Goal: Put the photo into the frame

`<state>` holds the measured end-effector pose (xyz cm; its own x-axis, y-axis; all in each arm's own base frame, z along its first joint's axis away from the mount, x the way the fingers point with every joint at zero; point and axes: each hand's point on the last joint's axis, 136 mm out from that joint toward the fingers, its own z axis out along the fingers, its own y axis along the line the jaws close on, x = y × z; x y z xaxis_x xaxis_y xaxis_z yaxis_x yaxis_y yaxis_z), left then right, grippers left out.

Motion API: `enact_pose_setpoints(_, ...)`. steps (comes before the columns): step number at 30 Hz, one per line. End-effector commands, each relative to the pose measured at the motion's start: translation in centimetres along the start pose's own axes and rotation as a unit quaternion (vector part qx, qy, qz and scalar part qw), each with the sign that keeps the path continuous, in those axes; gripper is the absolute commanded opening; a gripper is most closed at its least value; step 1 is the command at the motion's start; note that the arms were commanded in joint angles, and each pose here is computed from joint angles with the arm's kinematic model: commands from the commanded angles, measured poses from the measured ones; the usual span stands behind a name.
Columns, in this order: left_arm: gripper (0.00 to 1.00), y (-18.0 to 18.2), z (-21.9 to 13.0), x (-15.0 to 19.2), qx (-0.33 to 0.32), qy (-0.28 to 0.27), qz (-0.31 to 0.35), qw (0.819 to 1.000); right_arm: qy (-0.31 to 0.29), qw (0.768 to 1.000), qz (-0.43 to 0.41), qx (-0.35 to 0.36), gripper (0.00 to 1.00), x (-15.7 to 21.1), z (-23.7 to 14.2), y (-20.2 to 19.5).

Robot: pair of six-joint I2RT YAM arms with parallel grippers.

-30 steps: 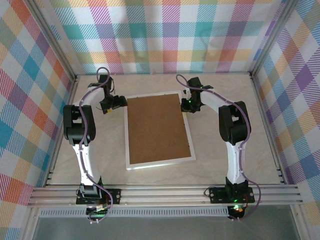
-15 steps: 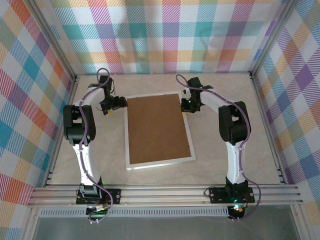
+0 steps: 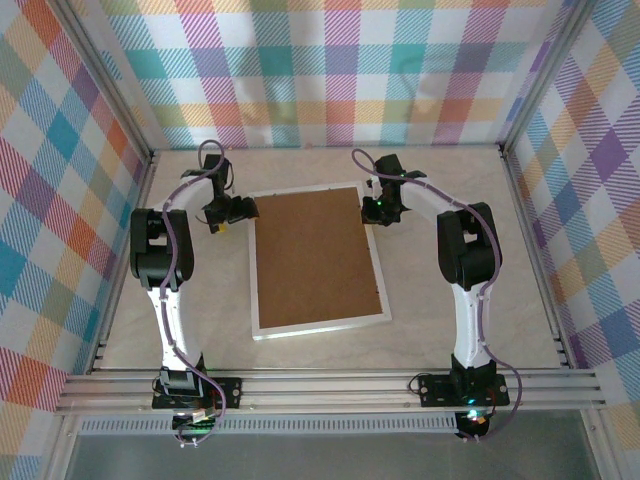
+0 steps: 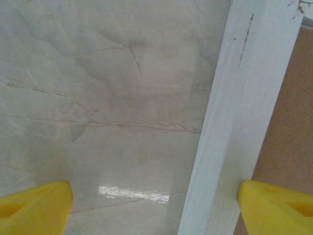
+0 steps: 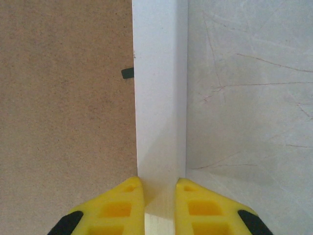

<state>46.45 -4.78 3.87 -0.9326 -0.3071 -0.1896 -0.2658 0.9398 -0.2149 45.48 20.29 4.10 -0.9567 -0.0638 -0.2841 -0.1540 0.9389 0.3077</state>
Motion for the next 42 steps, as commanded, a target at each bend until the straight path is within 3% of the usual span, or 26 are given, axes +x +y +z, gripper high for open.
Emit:
enact_pose_setpoints(1, 0.88, 0.6, 1.9, 1.7, -0.016, 0.033, -0.006, 0.999, 0.045, 0.999, 0.012, 0.022, 0.15, 2.6, 0.8, -0.9)
enact_pose_setpoints(10, 0.87, -0.7, 4.0, 3.7, -0.029, 0.070, 0.017, 0.997, 0.054, 0.998, 0.014, 0.012, 0.15, 3.2, 1.3, -0.3)
enact_pose_setpoints(16, 0.83, -0.6, 5.0, 6.0, -0.098, 0.100, 0.066, 0.988, 0.065, 0.998, 0.016, 0.004, 0.15, 3.8, 2.2, 0.7)
enact_pose_setpoints(27, 0.79, -2.5, 5.7, 6.7, -0.105, 0.123, 0.083, 0.983, 0.067, 0.998, 0.017, -0.012, 0.14, 3.8, 2.4, 2.0)
enact_pose_setpoints(37, 0.79, -4.0, 5.0, 5.8, -0.096, 0.110, 0.092, 0.985, 0.066, 0.998, 0.016, 0.000, 0.14, 3.8, 2.3, 1.8)
enact_pose_setpoints(42, 0.85, -5.4, 0.7, 2.0, -0.080, 0.043, 0.096, 0.991, 0.065, 0.997, 0.027, 0.035, 0.15, 3.6, 1.5, 0.1)
